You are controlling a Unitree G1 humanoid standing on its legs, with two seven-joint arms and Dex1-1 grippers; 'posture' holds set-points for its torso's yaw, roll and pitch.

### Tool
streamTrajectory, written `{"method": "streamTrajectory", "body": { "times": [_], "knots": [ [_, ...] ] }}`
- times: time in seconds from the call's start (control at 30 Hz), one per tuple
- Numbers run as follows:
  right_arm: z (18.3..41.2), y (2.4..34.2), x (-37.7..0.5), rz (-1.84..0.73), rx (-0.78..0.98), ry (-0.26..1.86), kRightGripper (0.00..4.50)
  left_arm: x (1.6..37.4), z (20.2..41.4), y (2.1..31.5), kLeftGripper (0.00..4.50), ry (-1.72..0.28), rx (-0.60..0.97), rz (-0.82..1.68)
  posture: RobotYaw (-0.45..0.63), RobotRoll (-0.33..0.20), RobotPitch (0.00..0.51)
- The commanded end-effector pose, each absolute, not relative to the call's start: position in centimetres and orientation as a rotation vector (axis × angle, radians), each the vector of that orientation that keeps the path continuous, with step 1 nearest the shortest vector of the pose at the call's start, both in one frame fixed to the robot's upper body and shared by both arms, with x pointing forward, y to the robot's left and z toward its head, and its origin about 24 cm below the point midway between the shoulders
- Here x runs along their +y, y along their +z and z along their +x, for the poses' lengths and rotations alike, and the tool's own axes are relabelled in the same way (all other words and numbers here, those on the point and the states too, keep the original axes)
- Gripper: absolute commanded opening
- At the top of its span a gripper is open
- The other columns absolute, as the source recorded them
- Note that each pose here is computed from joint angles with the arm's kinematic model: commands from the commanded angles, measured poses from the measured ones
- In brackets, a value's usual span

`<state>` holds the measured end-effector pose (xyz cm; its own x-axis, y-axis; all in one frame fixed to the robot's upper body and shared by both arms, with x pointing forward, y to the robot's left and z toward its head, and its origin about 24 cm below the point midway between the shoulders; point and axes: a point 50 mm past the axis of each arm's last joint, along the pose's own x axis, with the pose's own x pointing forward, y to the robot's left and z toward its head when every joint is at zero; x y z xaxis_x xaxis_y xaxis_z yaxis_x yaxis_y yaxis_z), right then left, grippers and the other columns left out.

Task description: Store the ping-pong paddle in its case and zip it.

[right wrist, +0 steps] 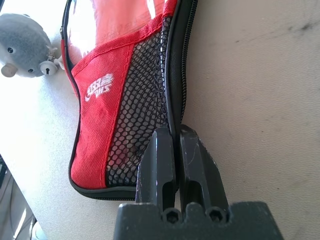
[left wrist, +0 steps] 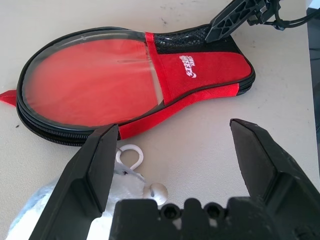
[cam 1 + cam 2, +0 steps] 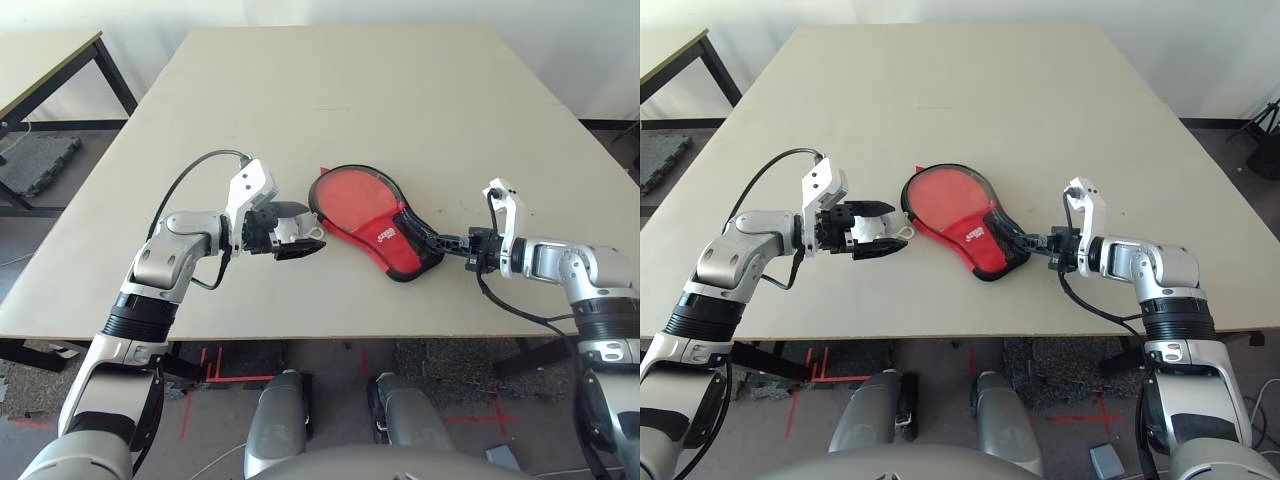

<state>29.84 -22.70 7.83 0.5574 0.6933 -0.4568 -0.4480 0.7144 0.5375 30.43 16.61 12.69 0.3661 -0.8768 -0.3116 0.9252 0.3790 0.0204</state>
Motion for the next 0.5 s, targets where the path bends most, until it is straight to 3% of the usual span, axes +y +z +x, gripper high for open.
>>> {"method": "streamTrajectory", "body": {
  "times": [0.03, 0.5],
  "knots": [
    [29.7, 7.1, -22.5, 0.416, 0.734, 0.688, 0.01, 16.9, 30.5, 12.5, 4.5, -1.158, 0.277, 0.202, 0.11, 0.0, 0.091],
    [27.5, 9.9, -23.7, 0.419, 0.715, 0.725, 0.01, 17.2, 30.8, 12.4, 4.5, -1.165, 0.285, 0.217, 0.09, 0.0, 0.095]
  ]
}}
